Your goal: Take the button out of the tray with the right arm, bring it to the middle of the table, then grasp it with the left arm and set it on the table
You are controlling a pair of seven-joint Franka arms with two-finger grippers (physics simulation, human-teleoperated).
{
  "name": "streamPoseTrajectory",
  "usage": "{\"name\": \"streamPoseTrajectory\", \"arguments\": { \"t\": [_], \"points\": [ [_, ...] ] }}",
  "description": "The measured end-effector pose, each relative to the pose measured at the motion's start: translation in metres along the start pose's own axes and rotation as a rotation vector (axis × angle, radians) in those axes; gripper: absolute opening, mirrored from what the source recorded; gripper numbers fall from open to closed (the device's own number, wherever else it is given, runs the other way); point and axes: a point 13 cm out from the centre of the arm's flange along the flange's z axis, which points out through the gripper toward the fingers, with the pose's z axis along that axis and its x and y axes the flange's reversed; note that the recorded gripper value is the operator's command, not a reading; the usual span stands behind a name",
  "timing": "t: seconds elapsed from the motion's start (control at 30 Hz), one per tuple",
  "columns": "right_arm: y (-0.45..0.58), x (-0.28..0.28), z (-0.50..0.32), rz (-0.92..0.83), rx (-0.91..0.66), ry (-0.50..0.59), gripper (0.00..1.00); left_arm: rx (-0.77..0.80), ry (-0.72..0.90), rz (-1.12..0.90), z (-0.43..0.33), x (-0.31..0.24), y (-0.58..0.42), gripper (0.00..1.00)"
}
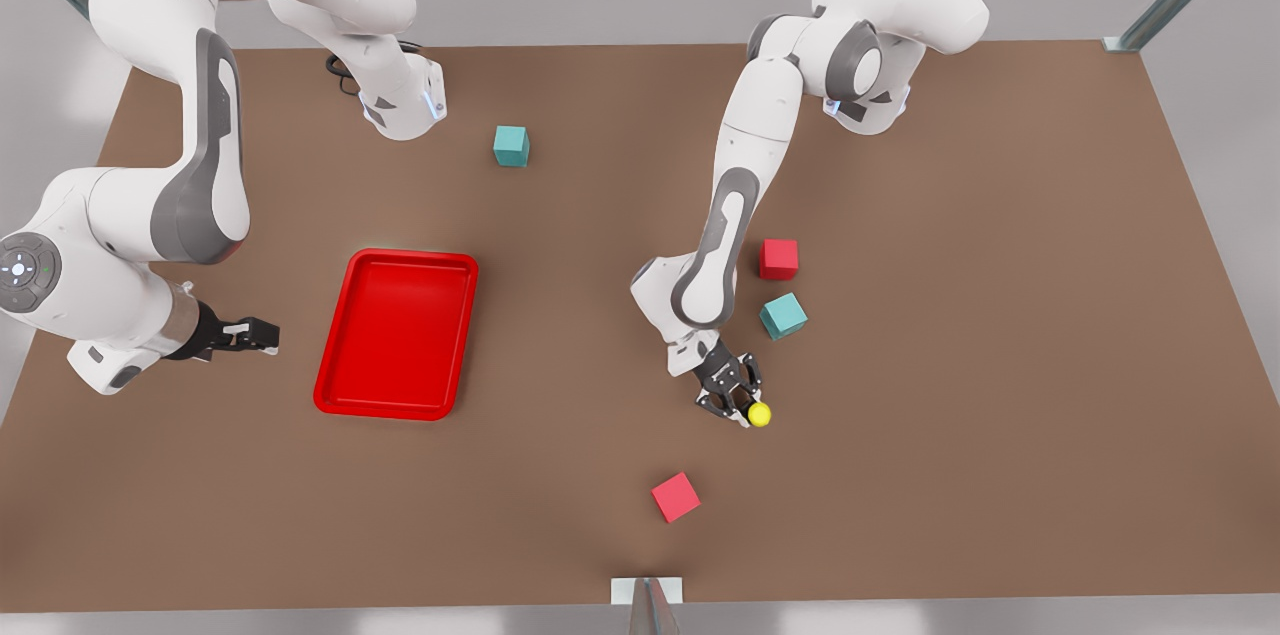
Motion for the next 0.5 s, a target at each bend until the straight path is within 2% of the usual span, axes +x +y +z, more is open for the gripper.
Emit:
{"name": "streamPoseTrajectory", "arguments": {
  "t": [0.5],
  "points": [
    [0.0,0.0,0.0,0.0,0.0,0.0,1.0,-0.044,0.039,-0.034,-0.015,0.014,0.005,1.0]
  ]
}}
